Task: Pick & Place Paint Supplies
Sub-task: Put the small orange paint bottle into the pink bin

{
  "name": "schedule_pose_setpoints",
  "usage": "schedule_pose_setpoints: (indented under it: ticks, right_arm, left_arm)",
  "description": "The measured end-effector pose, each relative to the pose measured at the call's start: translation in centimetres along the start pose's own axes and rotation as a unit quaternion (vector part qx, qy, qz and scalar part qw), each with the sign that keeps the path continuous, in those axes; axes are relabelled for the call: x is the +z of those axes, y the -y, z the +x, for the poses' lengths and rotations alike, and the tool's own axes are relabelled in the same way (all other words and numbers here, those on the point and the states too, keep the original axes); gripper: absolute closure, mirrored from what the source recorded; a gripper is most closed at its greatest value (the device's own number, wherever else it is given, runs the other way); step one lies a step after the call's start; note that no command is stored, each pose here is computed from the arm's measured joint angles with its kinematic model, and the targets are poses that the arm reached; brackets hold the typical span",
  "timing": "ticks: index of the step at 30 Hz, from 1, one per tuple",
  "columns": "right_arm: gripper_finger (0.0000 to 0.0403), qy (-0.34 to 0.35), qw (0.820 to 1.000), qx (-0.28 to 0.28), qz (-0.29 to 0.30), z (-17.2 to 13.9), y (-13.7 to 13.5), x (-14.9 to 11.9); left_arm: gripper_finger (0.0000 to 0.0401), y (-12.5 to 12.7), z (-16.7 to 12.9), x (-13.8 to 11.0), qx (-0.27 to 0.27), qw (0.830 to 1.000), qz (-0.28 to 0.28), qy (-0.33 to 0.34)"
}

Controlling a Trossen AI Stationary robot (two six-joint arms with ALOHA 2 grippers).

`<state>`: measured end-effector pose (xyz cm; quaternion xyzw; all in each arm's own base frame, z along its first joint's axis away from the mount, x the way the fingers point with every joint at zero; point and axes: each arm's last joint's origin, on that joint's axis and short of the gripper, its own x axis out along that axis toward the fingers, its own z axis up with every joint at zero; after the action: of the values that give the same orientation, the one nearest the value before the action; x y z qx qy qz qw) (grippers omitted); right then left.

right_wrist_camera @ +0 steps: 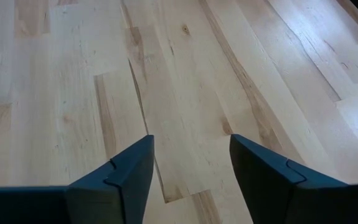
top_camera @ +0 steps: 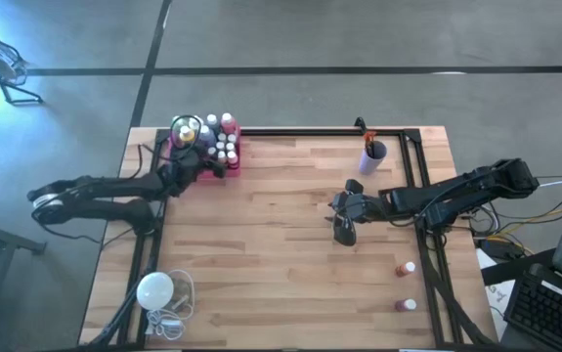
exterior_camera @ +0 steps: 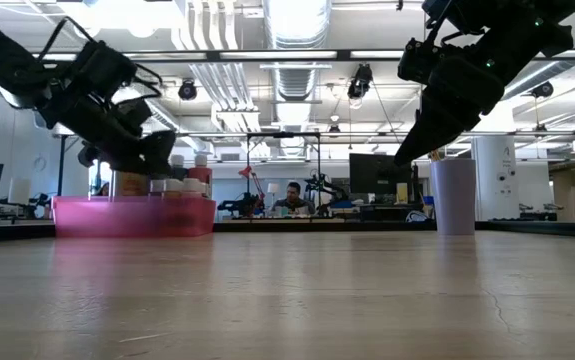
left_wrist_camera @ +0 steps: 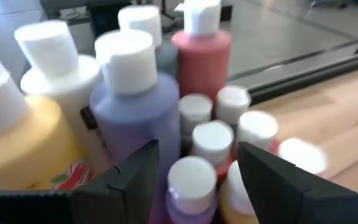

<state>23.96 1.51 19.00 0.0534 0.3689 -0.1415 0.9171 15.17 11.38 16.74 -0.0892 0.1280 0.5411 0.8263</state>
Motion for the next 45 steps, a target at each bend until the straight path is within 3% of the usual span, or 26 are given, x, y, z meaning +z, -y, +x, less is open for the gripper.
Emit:
schedule_pose_setpoints:
  ticks: [5,11,13,17,21,27,33,40,45]
  right_arm:
    - [0.0197,0.0,1.0,0.0,0.0,0.0,0.0,0.0]
    - [0.0211,0.0,1.0,0.0,-0.002,0.0,0.0,0.0]
    - [0.0216,0.0,1.0,0.0,-0.002,0.0,0.0,0.0]
    - [0.0225,0.0,1.0,0.0,-0.002,0.0,0.0,0.0]
    - [0.0232,0.0,1.0,0.0,-0.002,0.0,0.0,0.0]
    - [0.0232,-0.066,0.998,-0.011,0.018,-1.6,0.2,0.8]
    - [0.0235,-0.193,0.977,-0.065,0.058,-5.4,0.1,2.3]
    - [0.026,-0.272,0.952,-0.109,0.093,-11.0,-2.2,2.5]
    - [0.0279,-0.272,0.95,-0.092,0.12,-14.6,-5.1,1.7]
  left_arm:
    - [0.0179,-0.1,-1.0,1.1,-0.042,0.998,-0.027,0.027]
    - [0.0179,-0.2,-2.5,2.8,-0.144,0.985,-0.07,0.068]
    - [0.0179,-0.1,-3.1,3.4,-0.201,0.973,-0.078,0.08]
    - [0.0179,0.8,-4.0,4.1,-0.331,0.934,-0.093,0.094]
    - [0.0179,2.2,-4.7,4.0,-0.395,0.91,-0.078,0.097]
    - [0.0181,5.0,-5.8,4.3,-0.445,0.89,-0.042,0.096]
    - [0.0181,8.1,-6.4,4.9,-0.483,0.872,-0.012,0.083]
    - [0.0181,10.6,-5.6,4.6,-0.49,0.87,0.013,0.053]
    - [0.0181,11.5,-5.0,4.7,-0.489,0.871,0.024,0.048]
